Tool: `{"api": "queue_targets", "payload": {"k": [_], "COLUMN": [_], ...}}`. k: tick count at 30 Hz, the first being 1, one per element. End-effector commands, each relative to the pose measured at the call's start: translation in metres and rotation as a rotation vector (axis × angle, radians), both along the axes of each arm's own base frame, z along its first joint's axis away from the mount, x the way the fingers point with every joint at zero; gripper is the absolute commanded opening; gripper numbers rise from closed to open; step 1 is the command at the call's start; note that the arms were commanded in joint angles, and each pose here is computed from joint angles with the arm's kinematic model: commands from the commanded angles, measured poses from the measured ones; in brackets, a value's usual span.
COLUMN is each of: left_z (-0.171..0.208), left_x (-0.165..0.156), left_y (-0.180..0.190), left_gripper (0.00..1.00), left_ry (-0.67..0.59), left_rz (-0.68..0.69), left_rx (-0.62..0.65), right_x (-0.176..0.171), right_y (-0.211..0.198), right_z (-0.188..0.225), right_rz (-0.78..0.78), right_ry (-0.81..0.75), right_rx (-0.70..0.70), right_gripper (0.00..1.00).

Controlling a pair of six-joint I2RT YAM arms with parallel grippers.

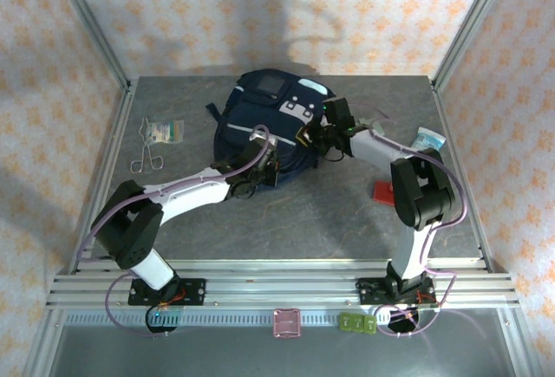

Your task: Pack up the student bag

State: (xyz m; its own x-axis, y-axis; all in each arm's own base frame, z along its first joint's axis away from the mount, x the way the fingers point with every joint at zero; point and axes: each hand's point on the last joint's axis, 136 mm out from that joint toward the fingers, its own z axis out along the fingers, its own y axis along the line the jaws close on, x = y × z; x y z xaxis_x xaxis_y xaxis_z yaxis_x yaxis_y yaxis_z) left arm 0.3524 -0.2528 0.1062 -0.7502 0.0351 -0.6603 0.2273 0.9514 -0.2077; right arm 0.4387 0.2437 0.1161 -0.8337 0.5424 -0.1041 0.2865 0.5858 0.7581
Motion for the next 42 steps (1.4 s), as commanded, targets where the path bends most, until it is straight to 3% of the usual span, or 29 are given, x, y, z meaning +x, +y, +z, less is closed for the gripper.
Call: {"api": "queue_targets", "payload": {"k": [1, 4, 12, 20, 28, 34, 42], "left_z": [-0.006, -0.008, -0.006, -0.004, -0.004, -0.004, 0.000], "left_x": [-0.005, -0.001, 0.002, 0.000, 0.000, 0.000, 0.000], "left_y": [-0.012, -0.010, -0.010, -0.009, -0.003, -0.004, -0.007], "left_gripper": [0.00, 0.00, 0.00, 0.00, 0.00, 0.00, 0.00], "left_ry": [0.044, 0.039, 0.028, 0.023, 0.019, 0.019, 0.016], "left_rz": [-0.021, -0.006, 0.002, 0.008, 0.024, 0.022, 0.016], "left_rx": [-0.002, 0.020, 0.017, 0.009, 0.027, 0.025, 0.008], "right_x": [0.016, -0.005, -0.043, -0.052, -0.067, -0.081, -0.057], "right_y": [-0.009, -0.005, 0.019, 0.046, 0.019, 0.019, 0.041], "right_z": [0.033, 0.029, 0.012, 0.002, 0.004, -0.003, 0.004], "right_rz": [-0.046, -0.023, 0.029, 0.072, 0.025, 0.026, 0.042], "right_ry": [-0.119, -0.103, -0.040, -0.004, -0.015, 0.005, -0.020], "right_rx": [-0.015, -0.008, 0.036, 0.058, -0.023, 0.026, 0.065], "right_gripper": [0.20, 0.35, 0.37, 0.39, 0.51, 0.50, 0.45]}}
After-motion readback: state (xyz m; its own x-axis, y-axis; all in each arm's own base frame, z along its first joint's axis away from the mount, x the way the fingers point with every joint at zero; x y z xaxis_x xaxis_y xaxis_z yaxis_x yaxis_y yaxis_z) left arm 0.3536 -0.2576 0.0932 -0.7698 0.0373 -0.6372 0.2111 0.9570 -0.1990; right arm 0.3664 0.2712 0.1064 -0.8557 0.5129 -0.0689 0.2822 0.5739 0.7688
